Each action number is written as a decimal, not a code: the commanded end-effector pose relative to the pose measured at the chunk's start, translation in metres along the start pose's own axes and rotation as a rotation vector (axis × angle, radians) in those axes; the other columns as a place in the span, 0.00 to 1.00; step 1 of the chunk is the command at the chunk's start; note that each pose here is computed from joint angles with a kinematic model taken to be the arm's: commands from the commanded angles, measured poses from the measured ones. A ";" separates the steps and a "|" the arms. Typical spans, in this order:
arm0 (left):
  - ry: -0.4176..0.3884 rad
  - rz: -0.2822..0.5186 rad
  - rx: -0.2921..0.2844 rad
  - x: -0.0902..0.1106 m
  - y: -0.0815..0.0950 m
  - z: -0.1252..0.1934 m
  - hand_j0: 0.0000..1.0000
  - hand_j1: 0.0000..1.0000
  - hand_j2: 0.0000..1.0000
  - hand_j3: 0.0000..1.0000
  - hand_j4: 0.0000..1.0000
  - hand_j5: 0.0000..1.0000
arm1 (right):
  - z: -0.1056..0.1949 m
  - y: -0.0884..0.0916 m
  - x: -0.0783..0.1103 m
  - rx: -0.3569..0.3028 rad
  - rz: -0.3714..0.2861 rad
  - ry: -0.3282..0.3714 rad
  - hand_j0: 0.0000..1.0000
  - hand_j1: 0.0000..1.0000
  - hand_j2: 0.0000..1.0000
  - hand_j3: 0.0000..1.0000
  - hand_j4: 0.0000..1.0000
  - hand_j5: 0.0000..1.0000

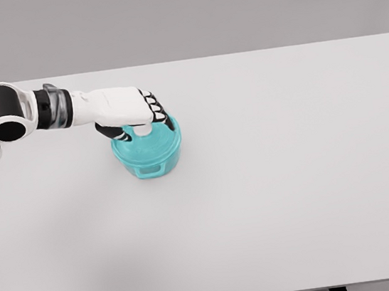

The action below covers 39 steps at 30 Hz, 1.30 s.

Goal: Open the lid of the pot with left arm

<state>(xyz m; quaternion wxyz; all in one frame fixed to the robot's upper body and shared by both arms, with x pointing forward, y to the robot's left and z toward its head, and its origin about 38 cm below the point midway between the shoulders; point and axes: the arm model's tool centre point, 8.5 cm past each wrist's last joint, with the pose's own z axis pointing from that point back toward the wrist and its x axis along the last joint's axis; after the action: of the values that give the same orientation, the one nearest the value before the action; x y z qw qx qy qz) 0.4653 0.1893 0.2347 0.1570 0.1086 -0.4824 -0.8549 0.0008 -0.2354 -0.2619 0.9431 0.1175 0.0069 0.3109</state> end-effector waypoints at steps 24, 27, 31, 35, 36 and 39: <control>0.002 0.009 -0.051 -0.001 -0.008 0.000 0.49 0.49 0.49 0.49 0.49 0.49 | 0.000 0.000 0.000 0.000 0.000 -0.001 1.00 1.00 1.00 1.00 1.00 1.00; 0.008 0.002 -0.056 -0.003 -0.005 0.003 0.45 0.45 0.45 0.45 0.45 0.45 | 0.000 0.000 0.000 0.000 0.000 0.001 1.00 1.00 1.00 1.00 1.00 1.00; 0.041 -0.005 -0.065 -0.011 -0.003 0.018 0.44 0.44 0.44 0.44 0.44 0.44 | 0.000 0.000 0.000 0.000 0.000 -0.001 1.00 1.00 1.00 1.00 1.00 1.00; 0.116 0.000 -0.097 -0.027 -0.012 0.053 0.38 0.38 0.38 0.38 0.38 0.38 | 0.000 0.000 0.000 0.000 0.000 0.001 1.00 1.00 1.00 1.00 1.00 1.00; 0.131 0.004 -0.106 -0.030 -0.015 0.061 0.38 0.38 0.38 0.38 0.38 0.38 | 0.000 0.000 0.000 0.000 0.000 -0.001 1.00 1.00 1.00 1.00 1.00 1.00; 0.199 0.017 -0.147 -0.040 -0.029 0.093 0.38 0.38 0.38 0.38 0.38 0.38 | 0.000 0.000 0.000 0.000 0.000 -0.001 1.00 1.00 1.00 1.00 1.00 1.00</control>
<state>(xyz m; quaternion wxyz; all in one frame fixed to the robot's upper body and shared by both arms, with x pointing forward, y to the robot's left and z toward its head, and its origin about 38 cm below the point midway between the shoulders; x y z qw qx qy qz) 0.4688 0.2690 0.2549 0.2022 0.1635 -0.4147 -0.8720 0.0007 -0.2354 -0.2619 0.9431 0.1175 0.0070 0.3109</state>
